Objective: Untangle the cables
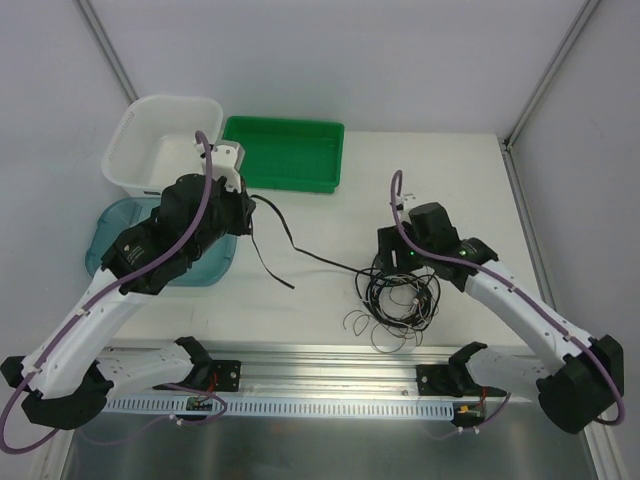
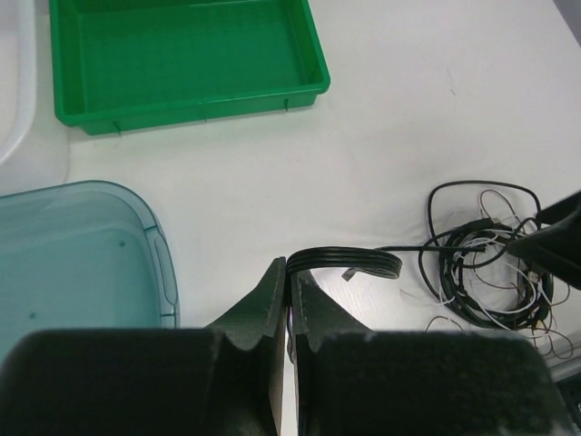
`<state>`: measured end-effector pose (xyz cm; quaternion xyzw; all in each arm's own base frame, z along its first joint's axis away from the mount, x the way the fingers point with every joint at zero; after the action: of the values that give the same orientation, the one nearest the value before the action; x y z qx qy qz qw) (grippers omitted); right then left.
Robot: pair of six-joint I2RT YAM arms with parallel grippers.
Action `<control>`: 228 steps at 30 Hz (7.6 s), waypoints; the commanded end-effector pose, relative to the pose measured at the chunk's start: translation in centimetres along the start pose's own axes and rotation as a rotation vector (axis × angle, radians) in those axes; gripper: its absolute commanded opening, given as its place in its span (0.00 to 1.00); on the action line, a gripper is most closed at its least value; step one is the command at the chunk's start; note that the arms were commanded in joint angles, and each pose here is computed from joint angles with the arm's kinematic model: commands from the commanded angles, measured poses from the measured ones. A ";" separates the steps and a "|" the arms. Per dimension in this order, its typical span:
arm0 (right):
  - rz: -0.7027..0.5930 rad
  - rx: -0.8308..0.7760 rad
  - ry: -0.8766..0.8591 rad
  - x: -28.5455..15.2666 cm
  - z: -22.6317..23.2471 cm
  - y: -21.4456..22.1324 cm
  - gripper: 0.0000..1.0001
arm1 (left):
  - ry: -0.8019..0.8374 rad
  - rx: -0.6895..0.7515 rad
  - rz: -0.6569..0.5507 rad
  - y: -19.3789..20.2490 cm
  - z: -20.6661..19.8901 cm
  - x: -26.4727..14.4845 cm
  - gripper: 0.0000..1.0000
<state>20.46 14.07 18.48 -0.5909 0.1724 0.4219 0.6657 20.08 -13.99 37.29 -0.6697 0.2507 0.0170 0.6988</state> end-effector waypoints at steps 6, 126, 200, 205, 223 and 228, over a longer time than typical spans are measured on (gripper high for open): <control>0.092 -0.315 -0.319 6.2 5.8 -2.3 0.70 | 0.056 -0.069 -0.058 -1.4 0.3 -3.0 0.00; -0.213 -0.227 -0.359 -6.2 13.8 -0.1 0.97 | 0.200 -0.225 -0.237 -3.8 -5.6 5.0 0.00; -0.140 -0.112 -0.093 -6.1 5.4 4.7 0.97 | -0.158 -0.929 0.004 4.7 5.4 27.7 0.99; -0.151 -0.092 -0.107 -6.6 5.0 4.9 0.97 | -0.335 -1.192 -0.012 8.9 5.4 27.8 0.97; -0.158 -0.150 -0.053 -6.8 3.5 5.3 0.97 | -0.611 -1.373 -0.085 15.6 5.7 31.0 0.74; -0.142 -0.162 -0.046 -6.5 3.5 5.5 0.97 | -0.629 -1.358 -0.074 16.3 5.7 32.2 0.63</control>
<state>11.26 15.06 20.95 -0.6311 0.0734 0.4072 0.6561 43.35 -16.99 9.69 -0.9208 -0.0254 0.3470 0.1764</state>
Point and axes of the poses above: each gripper's point midway between its finger pads, its own x axis out along the fingers, its own z axis along the line the jaws close on, y = z × x, the point moved 5 cm from there along -x, back along the fingers, and after that the axes turned 5 degrees about x, right-handed, at the moved point
